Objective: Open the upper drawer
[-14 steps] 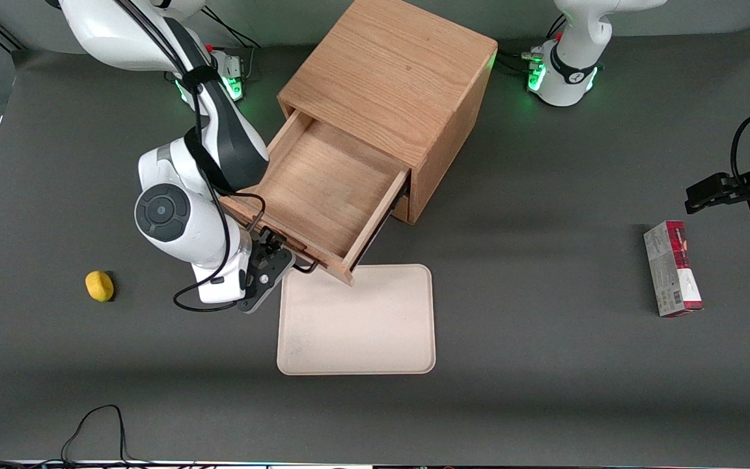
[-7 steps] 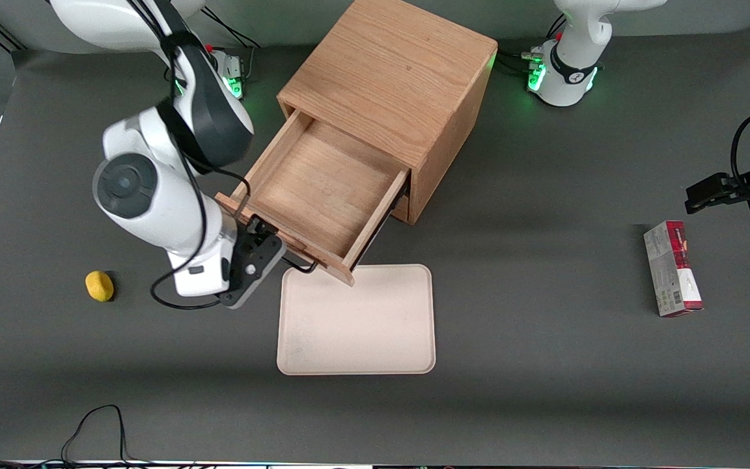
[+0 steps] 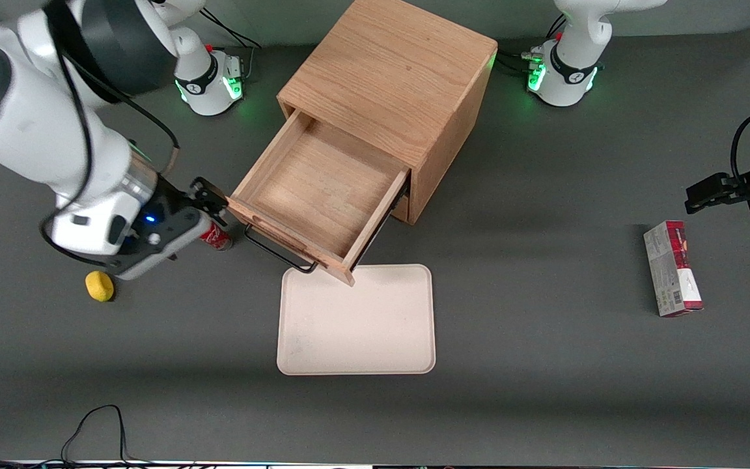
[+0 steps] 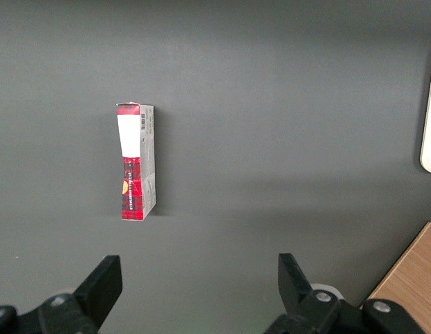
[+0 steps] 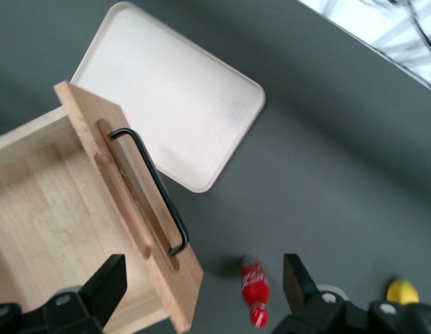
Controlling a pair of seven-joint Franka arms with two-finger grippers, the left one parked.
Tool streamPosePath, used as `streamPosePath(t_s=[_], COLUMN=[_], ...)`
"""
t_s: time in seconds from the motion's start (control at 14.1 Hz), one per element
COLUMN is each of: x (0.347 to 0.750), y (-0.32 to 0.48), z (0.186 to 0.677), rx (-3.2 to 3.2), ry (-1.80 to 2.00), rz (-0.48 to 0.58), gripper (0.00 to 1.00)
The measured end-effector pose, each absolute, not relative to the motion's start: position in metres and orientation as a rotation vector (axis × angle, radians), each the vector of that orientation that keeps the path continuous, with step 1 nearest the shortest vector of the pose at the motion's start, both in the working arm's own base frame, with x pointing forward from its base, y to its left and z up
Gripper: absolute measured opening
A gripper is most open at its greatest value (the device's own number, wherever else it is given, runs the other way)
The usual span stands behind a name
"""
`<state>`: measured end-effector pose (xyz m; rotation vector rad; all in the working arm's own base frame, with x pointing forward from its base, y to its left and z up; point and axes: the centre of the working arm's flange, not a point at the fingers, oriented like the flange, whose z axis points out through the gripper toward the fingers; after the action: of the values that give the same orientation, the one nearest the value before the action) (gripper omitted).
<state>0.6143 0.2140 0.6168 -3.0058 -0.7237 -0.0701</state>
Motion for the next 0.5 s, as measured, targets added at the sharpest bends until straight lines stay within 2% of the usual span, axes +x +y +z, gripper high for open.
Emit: streamPosePath(t_s=[0.5], x=[0.616], y=[0.094], z=[0.643], rx=[-3.1], ry=[-0.193], rz=[-0.067], gripper=[1.0])
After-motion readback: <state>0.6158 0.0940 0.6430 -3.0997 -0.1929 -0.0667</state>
